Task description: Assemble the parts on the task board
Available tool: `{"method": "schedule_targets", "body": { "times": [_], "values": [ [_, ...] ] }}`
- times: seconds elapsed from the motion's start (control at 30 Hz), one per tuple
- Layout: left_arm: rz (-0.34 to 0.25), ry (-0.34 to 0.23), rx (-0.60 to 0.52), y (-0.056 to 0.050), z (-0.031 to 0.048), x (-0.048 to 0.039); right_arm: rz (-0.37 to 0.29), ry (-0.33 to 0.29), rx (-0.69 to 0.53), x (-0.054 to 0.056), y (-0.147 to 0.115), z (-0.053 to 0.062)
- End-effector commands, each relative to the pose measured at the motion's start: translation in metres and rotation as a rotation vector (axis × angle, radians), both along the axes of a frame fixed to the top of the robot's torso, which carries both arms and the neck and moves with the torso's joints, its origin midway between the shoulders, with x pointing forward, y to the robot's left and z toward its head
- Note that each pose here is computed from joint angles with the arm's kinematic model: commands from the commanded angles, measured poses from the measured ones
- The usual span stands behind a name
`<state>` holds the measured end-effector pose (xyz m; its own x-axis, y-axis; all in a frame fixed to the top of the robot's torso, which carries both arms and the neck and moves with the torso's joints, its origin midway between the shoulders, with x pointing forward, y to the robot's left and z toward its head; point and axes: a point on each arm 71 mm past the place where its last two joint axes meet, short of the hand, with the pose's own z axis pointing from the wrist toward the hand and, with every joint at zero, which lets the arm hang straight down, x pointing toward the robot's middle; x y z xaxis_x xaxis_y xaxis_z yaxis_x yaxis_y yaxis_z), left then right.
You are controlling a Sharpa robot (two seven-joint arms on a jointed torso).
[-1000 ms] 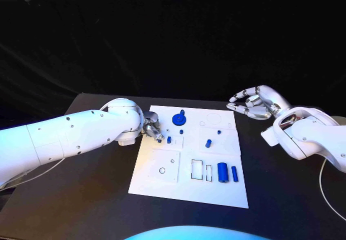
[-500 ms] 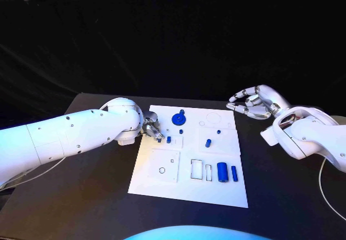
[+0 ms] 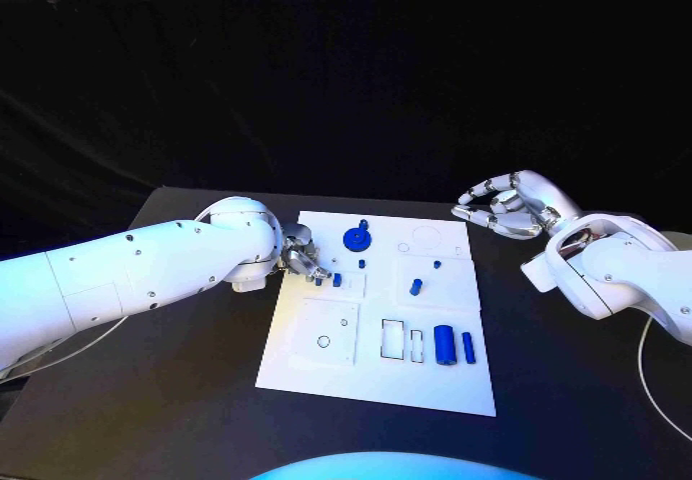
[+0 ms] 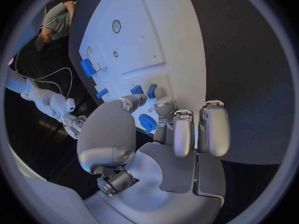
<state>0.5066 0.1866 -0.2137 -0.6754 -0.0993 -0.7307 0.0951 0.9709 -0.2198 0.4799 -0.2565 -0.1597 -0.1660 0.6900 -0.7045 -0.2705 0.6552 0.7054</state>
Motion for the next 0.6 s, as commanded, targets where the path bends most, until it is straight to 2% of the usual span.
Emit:
{"method": "schedule_targets", "body": {
  "times": [0.03, 0.27, 0.5, 0.6],
  "values": [
    [0.014, -0.009, -0.027, 0.0, 0.0017, -0.0003, 0.012, -0.004, -0.002, 0.0, 0.001, 0.0],
    [0.046, -0.056, -0.084, 0.001, 0.0107, 0.0025, 0.008, -0.007, -0.002, 0.0, 0.0, 0.0],
    [0.098, -0.117, -0.273, -0.002, 0.0223, 0.0061, 0.006, -0.007, -0.001, 0.0, 0.0, 0.0],
    [0.089, -0.157, -0.385, -0.005, 0.0281, 0.0076, 0.005, -0.007, -0.001, 0.0, -0.001, 0.0]
  ]
}}
